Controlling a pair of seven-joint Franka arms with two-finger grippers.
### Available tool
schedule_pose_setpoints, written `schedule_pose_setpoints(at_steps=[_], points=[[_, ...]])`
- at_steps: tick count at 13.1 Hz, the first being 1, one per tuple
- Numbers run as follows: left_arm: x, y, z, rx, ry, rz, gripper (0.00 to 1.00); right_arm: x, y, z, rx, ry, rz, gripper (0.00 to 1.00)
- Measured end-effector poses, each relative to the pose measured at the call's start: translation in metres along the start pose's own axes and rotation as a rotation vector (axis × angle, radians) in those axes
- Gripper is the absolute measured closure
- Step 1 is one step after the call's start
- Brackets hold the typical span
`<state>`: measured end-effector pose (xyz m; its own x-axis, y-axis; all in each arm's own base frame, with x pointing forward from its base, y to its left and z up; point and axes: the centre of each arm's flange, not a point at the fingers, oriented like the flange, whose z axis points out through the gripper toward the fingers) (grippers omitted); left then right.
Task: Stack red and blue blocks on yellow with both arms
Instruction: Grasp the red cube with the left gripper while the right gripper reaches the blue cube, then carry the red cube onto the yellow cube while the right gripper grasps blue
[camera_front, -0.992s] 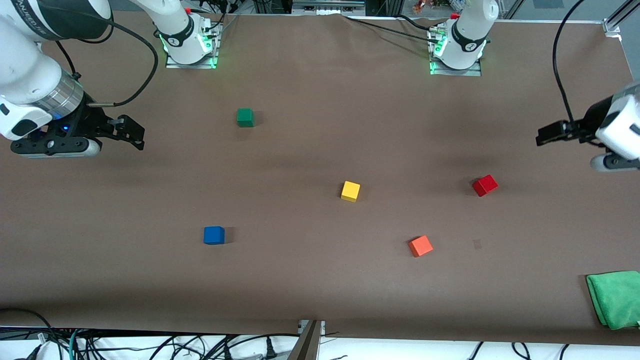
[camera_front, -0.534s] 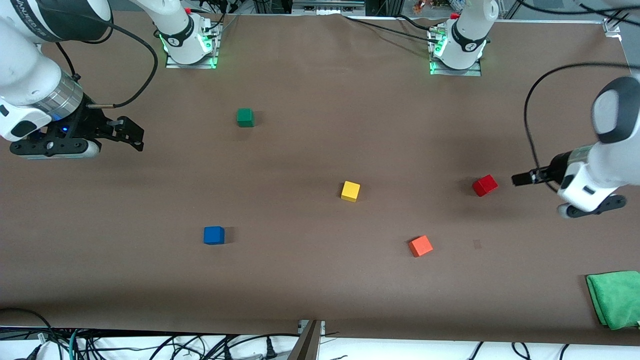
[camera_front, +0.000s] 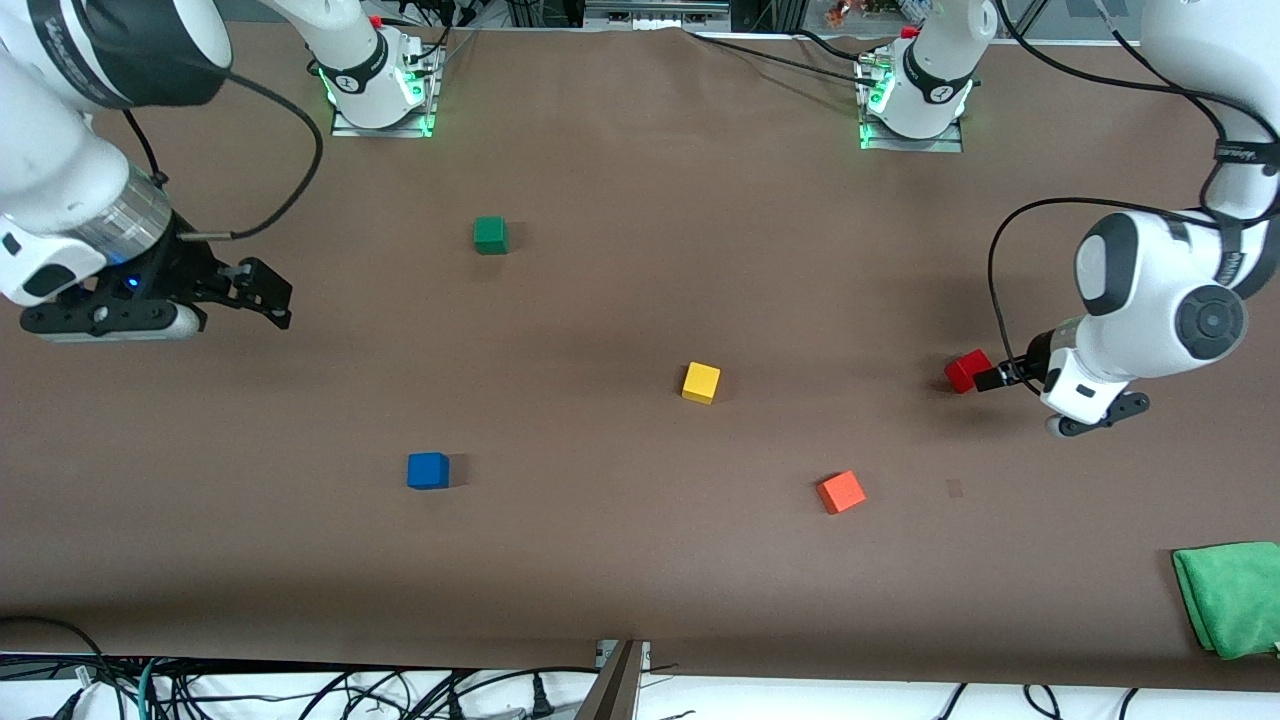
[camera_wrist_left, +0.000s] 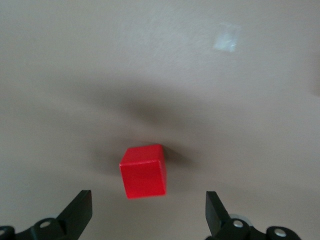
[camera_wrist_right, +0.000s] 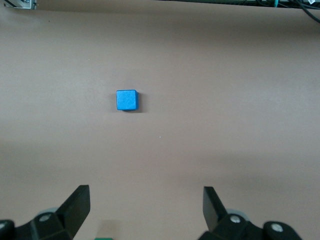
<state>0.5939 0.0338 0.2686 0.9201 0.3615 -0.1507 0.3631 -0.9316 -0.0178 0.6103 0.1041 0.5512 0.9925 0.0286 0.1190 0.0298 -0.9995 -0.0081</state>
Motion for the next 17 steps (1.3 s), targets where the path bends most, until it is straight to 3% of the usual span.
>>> schedule_pose_setpoints(at_steps=[7,10,14,17], points=[[-0.029,-0.012,0.062,-0.034,0.079,-0.088,0.0,0.014,-0.01,0.065,-0.022,-0.066,-0.016,0.0],[-0.032,-0.013,0.067,-0.037,0.081,-0.113,0.0,0.026,-0.018,0.145,-0.038,-0.12,-0.043,0.0],[-0.033,-0.009,0.07,-0.04,0.079,-0.164,0.44,0.042,-0.038,0.244,-0.03,-0.053,-0.071,0.0],[-0.029,0.001,0.061,-0.052,0.097,-0.16,0.44,0.05,-0.059,0.286,0.013,-0.022,-0.069,0.0]])
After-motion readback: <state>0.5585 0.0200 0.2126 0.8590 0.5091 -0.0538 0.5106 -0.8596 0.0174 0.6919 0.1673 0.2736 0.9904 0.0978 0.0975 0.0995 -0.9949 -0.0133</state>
